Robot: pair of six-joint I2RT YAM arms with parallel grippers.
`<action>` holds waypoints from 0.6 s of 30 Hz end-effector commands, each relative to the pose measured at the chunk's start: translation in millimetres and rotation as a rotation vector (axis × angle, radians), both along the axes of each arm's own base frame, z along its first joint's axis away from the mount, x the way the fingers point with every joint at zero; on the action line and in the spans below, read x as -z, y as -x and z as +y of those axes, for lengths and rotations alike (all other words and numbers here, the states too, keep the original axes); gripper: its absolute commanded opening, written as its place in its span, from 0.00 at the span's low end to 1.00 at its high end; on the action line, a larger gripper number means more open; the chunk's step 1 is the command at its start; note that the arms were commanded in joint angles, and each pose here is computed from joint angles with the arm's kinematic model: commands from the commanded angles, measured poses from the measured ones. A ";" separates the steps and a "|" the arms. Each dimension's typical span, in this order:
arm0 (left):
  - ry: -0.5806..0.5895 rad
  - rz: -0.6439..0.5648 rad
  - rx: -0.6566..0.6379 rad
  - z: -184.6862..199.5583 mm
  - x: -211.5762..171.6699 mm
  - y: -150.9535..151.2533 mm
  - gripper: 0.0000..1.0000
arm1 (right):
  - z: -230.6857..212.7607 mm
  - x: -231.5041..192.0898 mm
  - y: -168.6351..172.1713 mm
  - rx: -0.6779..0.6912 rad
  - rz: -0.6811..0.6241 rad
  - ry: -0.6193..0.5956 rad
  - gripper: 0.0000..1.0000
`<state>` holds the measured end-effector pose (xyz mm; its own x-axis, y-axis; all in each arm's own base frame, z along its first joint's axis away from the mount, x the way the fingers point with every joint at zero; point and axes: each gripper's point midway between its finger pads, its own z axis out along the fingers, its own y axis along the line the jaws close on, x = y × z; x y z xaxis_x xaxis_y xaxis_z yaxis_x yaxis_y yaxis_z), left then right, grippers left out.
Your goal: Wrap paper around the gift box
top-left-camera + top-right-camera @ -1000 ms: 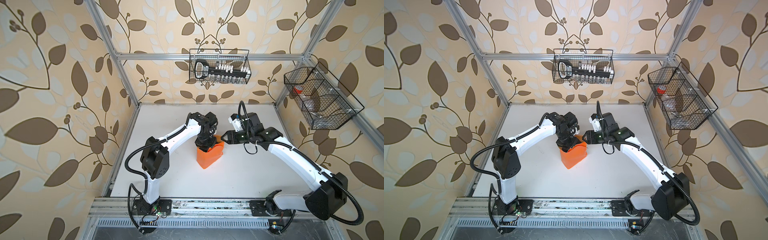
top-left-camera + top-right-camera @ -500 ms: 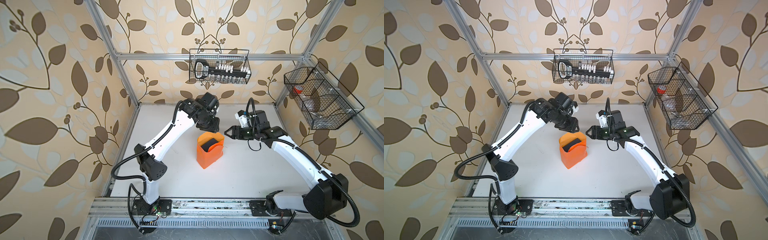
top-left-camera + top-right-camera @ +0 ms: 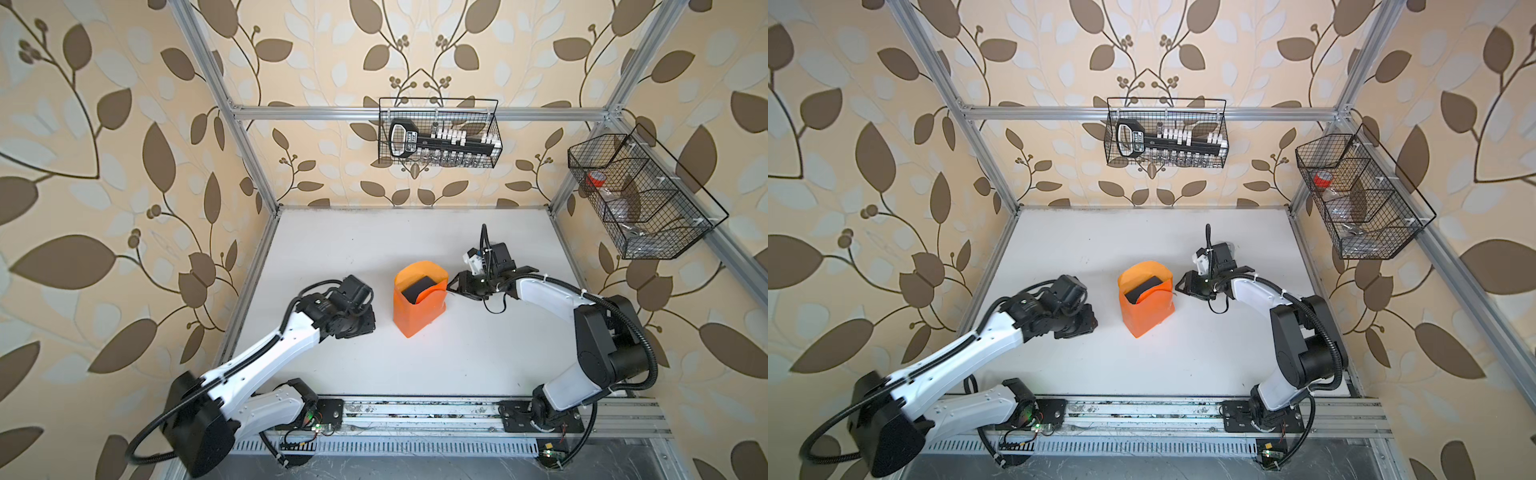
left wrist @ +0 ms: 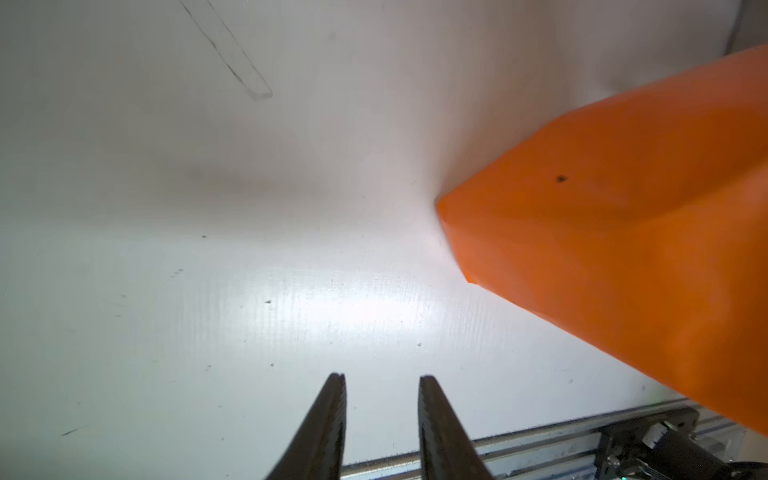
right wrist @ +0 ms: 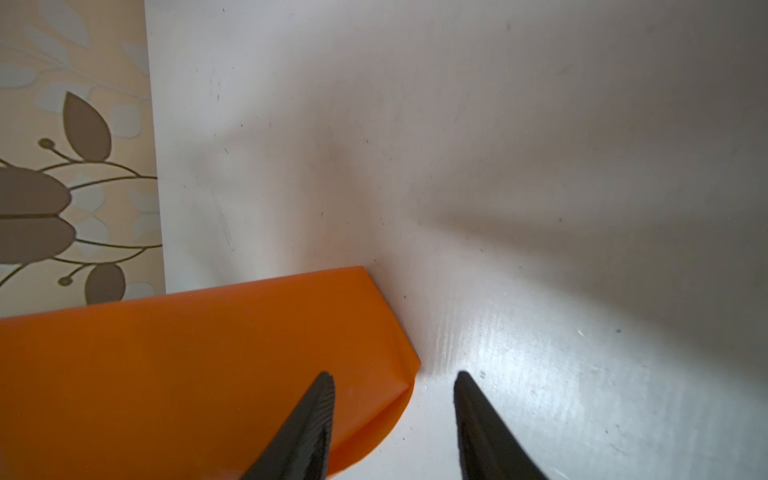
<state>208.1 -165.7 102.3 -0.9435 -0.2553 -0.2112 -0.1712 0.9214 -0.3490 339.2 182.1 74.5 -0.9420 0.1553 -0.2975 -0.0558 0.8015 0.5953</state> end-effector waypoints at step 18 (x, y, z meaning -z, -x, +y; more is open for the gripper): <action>0.200 0.004 0.010 -49.6 10.5 -85.0 0.29 | 24.2 -3.9 86.1 -0.013 -0.058 -0.051 0.51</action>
